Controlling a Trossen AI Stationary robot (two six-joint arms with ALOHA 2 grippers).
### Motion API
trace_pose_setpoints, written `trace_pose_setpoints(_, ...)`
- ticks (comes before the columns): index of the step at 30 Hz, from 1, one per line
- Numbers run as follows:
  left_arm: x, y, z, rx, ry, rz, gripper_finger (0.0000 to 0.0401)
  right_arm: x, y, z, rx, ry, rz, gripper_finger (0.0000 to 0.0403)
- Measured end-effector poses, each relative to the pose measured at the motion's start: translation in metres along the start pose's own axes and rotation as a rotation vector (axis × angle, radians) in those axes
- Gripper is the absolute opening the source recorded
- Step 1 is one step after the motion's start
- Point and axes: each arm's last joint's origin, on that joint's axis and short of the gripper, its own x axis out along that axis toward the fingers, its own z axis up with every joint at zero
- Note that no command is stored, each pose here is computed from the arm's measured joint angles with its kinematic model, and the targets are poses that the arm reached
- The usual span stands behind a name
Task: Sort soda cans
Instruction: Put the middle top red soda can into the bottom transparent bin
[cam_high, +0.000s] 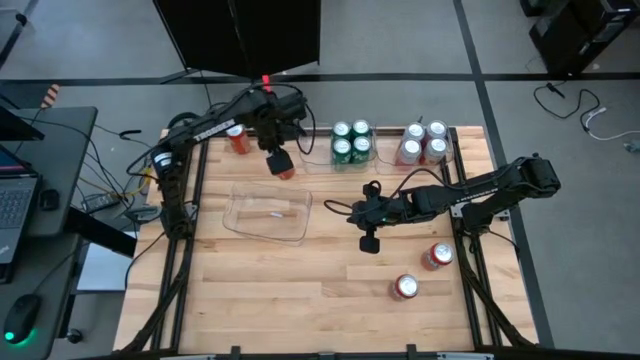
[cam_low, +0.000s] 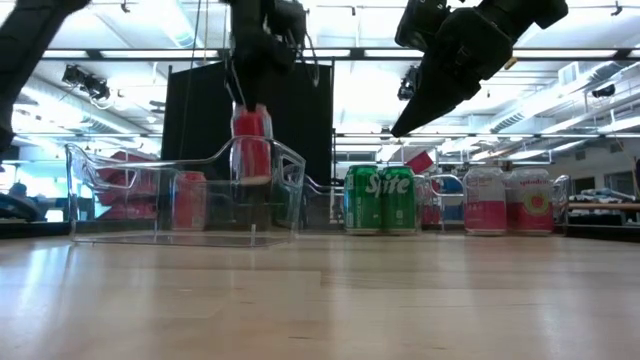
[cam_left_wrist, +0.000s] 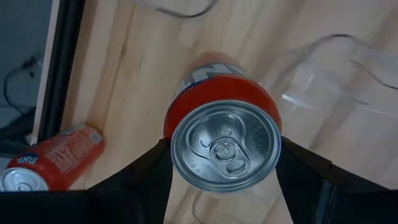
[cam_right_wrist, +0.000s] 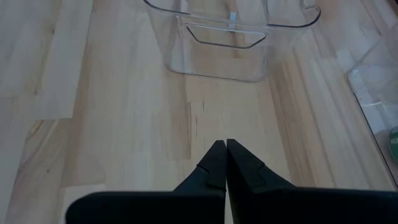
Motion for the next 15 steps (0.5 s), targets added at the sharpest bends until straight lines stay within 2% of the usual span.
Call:
trace_pose_setpoints(7,-0.035,-0.038,-0.022,0.073,-0.102,-0.012,0.0242,0.000,0.000,0.000,0.000,0.000,0.000,0.0000)
trace_pose_setpoints(15,-0.040,-0.082,-0.030,0.213,-0.117,-0.061,0.0242,0.000,0.000,0.000,0.006,0.000,0.000,0.0000)
